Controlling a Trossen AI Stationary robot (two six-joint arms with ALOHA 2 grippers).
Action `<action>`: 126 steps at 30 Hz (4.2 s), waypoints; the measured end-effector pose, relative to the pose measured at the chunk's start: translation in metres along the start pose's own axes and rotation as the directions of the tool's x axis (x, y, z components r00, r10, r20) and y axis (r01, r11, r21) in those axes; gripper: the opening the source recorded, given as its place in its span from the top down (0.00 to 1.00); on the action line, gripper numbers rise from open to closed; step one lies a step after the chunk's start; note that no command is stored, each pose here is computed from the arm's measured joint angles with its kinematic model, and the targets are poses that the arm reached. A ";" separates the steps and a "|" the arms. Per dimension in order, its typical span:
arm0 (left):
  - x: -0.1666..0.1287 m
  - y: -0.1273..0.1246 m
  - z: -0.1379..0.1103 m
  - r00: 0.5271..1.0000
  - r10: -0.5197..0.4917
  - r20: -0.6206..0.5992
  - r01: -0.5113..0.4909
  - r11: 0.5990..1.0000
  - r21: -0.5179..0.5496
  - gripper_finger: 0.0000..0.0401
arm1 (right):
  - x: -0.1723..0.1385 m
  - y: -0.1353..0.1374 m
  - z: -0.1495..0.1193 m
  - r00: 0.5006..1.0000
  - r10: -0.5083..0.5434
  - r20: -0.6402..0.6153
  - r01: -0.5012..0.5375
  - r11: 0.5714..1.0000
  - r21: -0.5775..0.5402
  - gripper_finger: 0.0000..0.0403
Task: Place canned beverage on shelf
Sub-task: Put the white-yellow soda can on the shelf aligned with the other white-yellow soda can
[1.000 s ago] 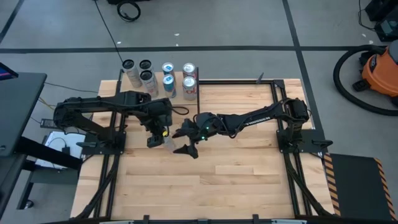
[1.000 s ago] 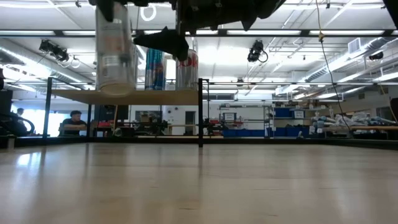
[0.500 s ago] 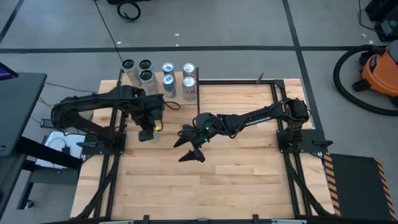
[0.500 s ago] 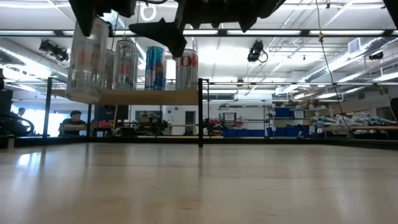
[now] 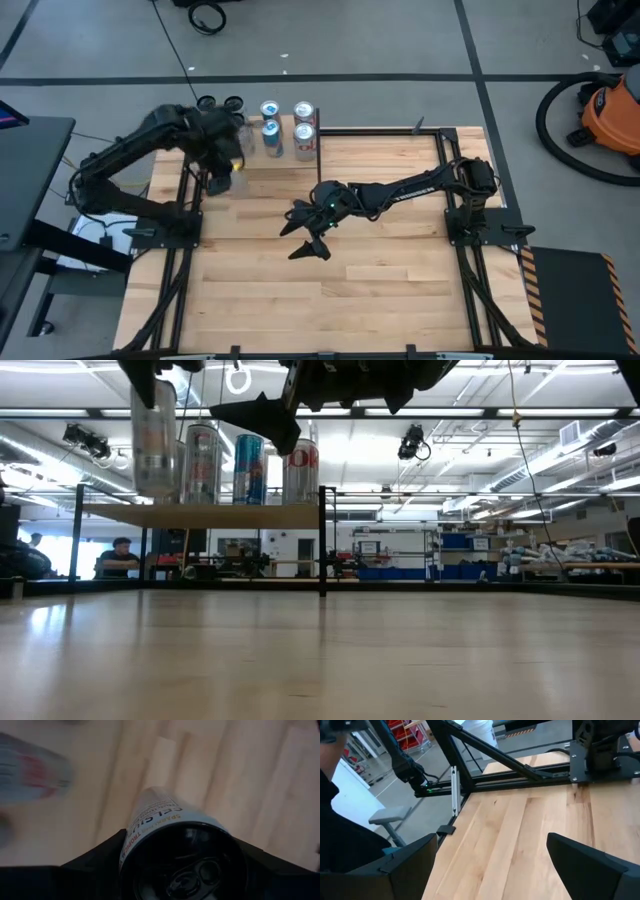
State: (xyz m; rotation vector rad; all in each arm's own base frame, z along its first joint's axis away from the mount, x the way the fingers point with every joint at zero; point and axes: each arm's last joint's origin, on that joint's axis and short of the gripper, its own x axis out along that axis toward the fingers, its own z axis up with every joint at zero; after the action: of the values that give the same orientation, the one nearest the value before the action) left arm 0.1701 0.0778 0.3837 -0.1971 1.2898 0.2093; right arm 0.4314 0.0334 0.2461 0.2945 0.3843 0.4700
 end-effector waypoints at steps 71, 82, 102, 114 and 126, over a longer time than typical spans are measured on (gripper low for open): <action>-0.019 0.096 -0.023 0.970 0.233 -0.064 -0.242 0.928 -0.285 0.21 | 0.001 -0.001 -0.007 0.997 -0.061 -0.051 0.059 0.998 -0.023 0.05; -0.026 0.095 -0.026 0.946 0.309 -0.094 -0.323 0.905 -0.276 0.21 | 0.002 0.000 -0.007 0.997 -0.058 -0.053 0.057 0.998 -0.023 0.05; -0.090 0.082 -0.024 0.884 0.453 0.119 -0.318 0.767 -0.557 0.21 | 0.002 0.000 -0.008 0.997 -0.058 -0.053 0.058 0.998 0.003 0.05; -0.090 0.079 -0.023 0.907 0.381 0.178 -0.077 0.567 -0.820 0.21 | 0.002 0.001 -0.008 0.997 -0.057 -0.054 0.057 0.998 0.003 0.05; -0.092 0.073 -0.024 0.911 0.352 0.216 -0.056 0.623 -0.780 0.21 | 0.003 0.004 -0.011 0.995 -0.054 -0.083 0.055 0.998 0.010 0.05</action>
State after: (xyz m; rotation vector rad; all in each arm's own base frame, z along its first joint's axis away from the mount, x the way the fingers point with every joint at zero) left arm 0.1042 0.1381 0.4639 -0.7092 0.7841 0.9686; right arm 0.4281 0.0404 0.2365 0.2761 0.4750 0.4276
